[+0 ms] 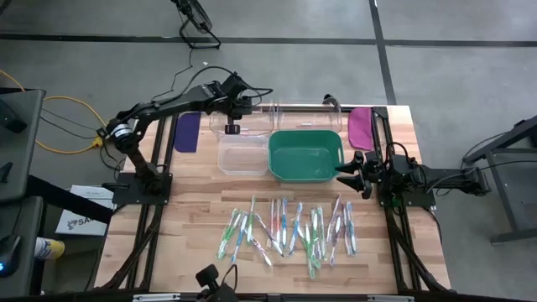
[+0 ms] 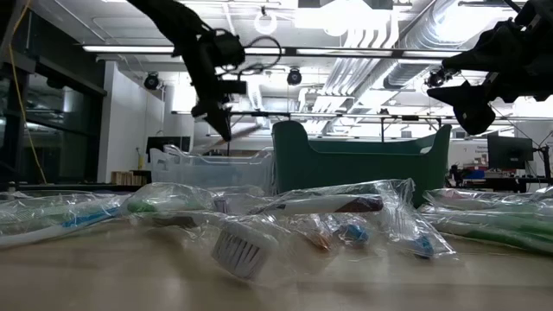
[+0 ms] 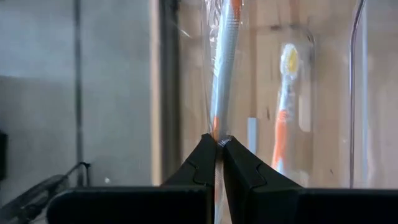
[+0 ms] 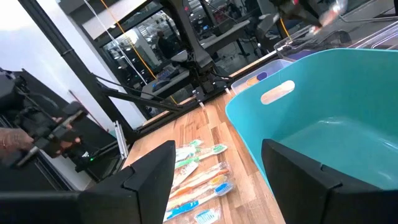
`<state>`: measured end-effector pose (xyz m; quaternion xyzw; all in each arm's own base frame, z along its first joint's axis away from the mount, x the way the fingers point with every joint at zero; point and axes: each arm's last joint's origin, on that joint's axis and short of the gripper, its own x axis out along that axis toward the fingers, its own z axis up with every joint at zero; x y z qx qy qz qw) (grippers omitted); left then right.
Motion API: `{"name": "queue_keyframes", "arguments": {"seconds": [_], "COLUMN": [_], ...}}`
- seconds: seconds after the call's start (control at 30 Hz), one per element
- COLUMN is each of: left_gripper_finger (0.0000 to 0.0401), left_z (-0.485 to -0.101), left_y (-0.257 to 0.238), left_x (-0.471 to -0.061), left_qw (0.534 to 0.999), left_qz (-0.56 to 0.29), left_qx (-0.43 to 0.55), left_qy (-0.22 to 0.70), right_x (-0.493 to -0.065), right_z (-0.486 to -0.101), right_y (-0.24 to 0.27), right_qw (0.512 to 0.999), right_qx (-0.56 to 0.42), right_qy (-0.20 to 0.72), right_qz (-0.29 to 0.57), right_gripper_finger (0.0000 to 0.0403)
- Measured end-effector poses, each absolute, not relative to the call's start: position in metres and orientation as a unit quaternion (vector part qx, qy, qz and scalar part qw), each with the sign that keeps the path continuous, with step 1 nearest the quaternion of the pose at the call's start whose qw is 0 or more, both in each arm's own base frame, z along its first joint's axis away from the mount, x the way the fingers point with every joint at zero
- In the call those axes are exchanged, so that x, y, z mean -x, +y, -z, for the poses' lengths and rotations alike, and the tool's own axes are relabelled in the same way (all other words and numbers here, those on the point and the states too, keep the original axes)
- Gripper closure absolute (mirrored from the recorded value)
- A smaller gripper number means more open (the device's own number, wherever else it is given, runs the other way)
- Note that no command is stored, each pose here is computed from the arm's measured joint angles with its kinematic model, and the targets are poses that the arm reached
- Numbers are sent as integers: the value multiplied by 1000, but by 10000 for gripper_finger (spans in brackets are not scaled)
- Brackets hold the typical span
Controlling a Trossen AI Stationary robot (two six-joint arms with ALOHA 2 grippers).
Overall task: Pick & Place Toothbrushes
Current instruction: Put the orange toothbrush into the left transparent bin, then put the green toothbrush into the white bin
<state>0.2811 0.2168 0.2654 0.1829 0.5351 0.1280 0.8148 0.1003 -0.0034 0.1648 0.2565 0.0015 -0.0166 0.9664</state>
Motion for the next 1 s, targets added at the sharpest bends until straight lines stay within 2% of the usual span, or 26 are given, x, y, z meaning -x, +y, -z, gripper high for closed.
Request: {"name": "queue_keyframes", "arguments": {"seconds": [0.3, 0.4, 0.67, 0.77, 1.0], "left_gripper_finger": [388, 360, 256, 242, 238], "left_z": [-249, -248, -248, -248, -268], "left_y": [220, 220, 220, 218, 203], "left_x": [-287, -288, -287, -286, -267], "left_qw": [812, 811, 809, 807, 811], "left_qz": [-106, -106, -105, -104, -102], "left_qx": [-167, -166, -166, -157, -110], "left_qy": [550, 551, 553, 559, 566], "right_x": [-100, -100, -100, -100, -100], "right_z": [-165, -165, -165, -165, -165], "right_y": [-3, -3, -3, -3, -3], "right_qw": [966, 966, 966, 966, 966], "right_qx": [-256, -256, -256, -256, -256], "right_qy": [1, 1, 1, 1, 1], "right_qz": [17, 17, 17, 17, 16], "right_gripper_finger": [170, 170, 170, 170, 170]}}
